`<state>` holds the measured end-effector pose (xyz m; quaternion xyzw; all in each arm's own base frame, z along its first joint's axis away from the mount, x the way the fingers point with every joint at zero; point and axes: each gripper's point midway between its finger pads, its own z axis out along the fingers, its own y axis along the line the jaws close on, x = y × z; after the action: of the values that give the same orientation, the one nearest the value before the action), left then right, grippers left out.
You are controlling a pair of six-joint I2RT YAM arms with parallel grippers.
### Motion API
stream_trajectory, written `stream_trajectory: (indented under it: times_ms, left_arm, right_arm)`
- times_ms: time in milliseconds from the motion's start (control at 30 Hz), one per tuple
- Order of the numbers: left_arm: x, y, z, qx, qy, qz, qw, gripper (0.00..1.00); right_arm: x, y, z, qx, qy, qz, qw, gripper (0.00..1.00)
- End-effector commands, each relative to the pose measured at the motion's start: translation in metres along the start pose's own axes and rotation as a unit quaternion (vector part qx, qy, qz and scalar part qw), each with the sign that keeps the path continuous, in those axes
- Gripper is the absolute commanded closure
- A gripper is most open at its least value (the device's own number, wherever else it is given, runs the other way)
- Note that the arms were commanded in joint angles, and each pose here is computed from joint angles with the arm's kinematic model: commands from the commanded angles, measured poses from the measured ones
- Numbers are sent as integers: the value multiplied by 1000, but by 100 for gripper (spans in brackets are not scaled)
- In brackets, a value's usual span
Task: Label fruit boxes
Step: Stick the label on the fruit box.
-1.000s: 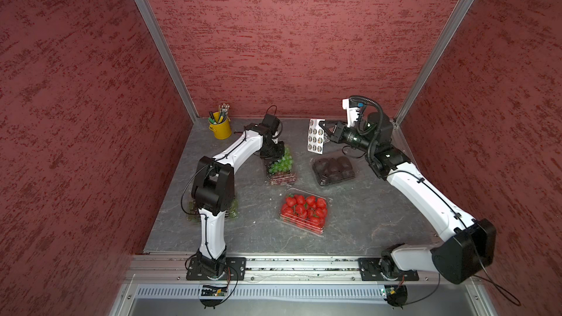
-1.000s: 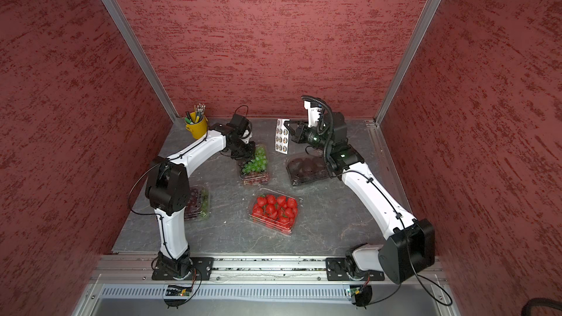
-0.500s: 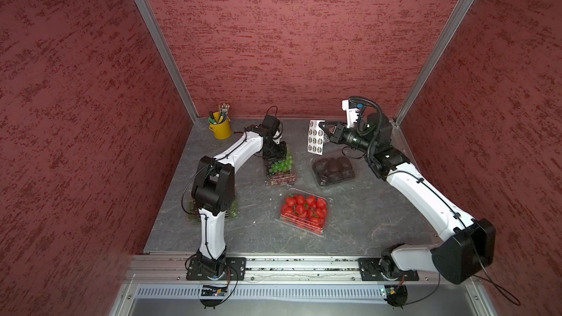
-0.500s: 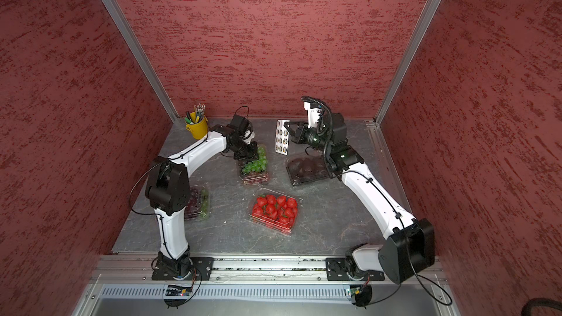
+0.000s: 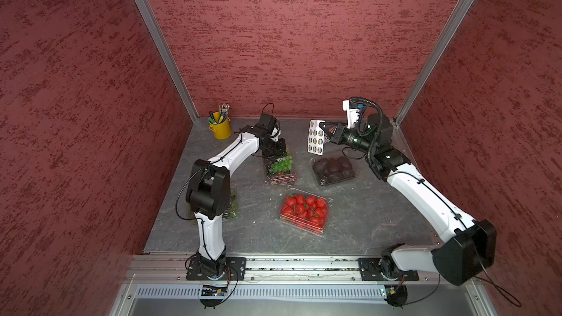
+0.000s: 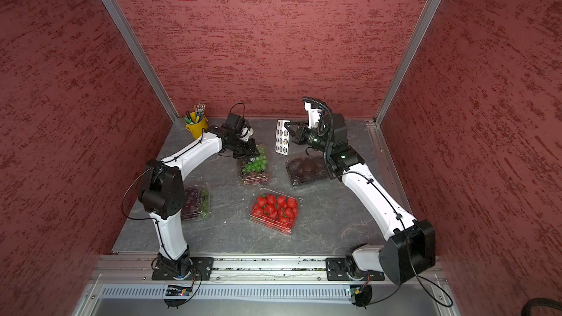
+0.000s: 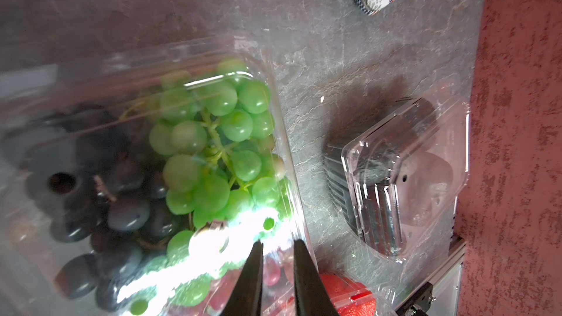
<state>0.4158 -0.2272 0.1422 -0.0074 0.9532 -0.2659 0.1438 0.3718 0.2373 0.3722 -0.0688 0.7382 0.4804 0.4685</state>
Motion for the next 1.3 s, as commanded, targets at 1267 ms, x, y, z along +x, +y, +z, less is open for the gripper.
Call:
stream_trajectory:
  times_ms: [1267]
  left_arm:
    - [-6,-29,-1,59,-10,-3,998,78]
  right_arm:
    - [-8,12,-7,-22,-17,-5,1000,100]
